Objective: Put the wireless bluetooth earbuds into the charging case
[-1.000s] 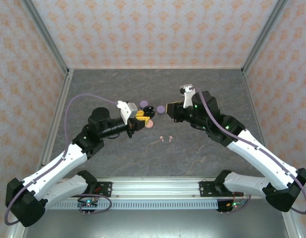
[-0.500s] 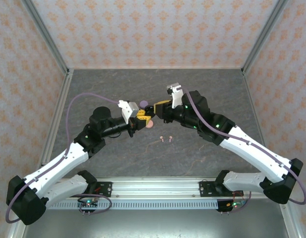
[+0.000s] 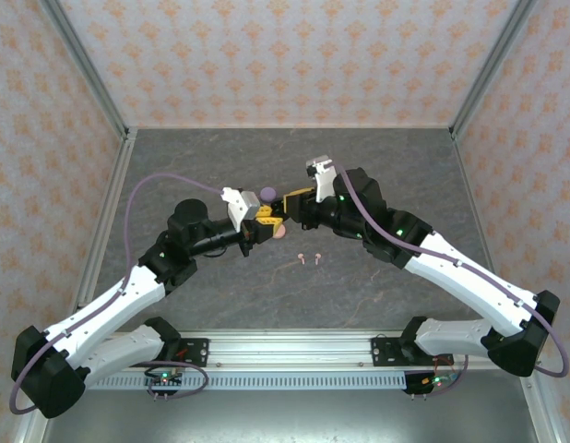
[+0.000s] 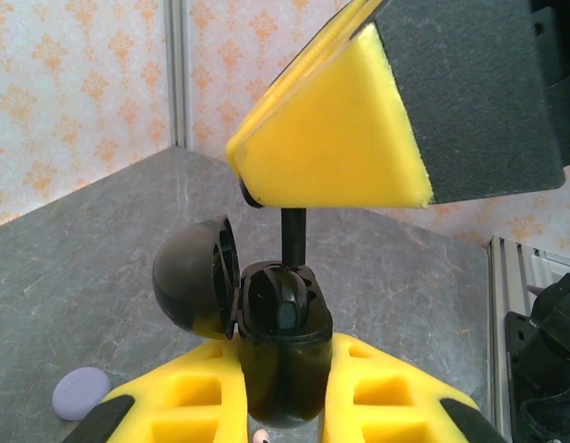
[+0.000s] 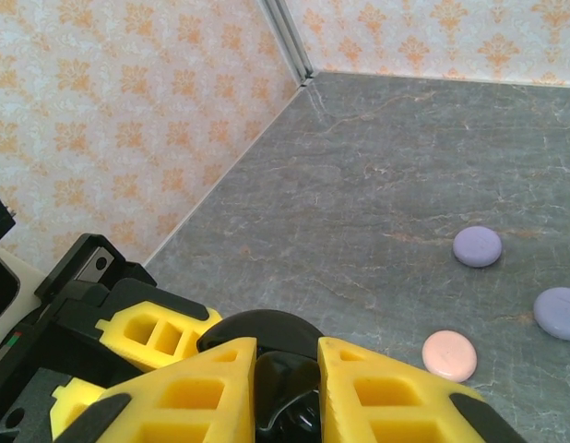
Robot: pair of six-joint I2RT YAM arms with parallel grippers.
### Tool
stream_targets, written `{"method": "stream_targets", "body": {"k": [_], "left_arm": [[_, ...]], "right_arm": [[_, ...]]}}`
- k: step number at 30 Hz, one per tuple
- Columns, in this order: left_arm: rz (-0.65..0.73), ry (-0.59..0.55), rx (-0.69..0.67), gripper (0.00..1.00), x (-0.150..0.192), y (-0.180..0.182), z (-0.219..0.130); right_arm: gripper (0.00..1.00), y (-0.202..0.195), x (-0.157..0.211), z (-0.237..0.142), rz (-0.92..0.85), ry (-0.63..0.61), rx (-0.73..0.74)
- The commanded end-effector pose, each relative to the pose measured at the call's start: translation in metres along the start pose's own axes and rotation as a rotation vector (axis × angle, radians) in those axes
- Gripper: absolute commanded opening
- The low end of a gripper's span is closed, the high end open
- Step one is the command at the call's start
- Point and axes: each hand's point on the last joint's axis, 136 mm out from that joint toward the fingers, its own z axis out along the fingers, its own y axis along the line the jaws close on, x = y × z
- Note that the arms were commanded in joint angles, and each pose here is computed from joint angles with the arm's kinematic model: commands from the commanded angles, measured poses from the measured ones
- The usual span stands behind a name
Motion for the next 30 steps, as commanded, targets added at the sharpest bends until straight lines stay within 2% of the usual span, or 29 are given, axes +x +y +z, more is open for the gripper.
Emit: {"method": "stream_targets", "body": {"k": [1, 24, 30], "left_arm": [[0.011, -0.041, 0.028, 0.0, -0.013, -0.007, 0.0], [0.012, -0.041, 0.021, 0.0, -0.013, -0.006, -0.001], [0.011, -0.042, 0.023, 0.0, -0.013, -0.006, -0.001]], "right_arm": [[0.21, 0.007, -0.002, 0.005, -0.012, 0.01, -0.022], [0.22, -0.007, 0.026, 0.007, 0.007, 0.09, 0.02], [0.28, -0.002, 0.024, 0.007, 0.016, 0.084, -0.006]]}}
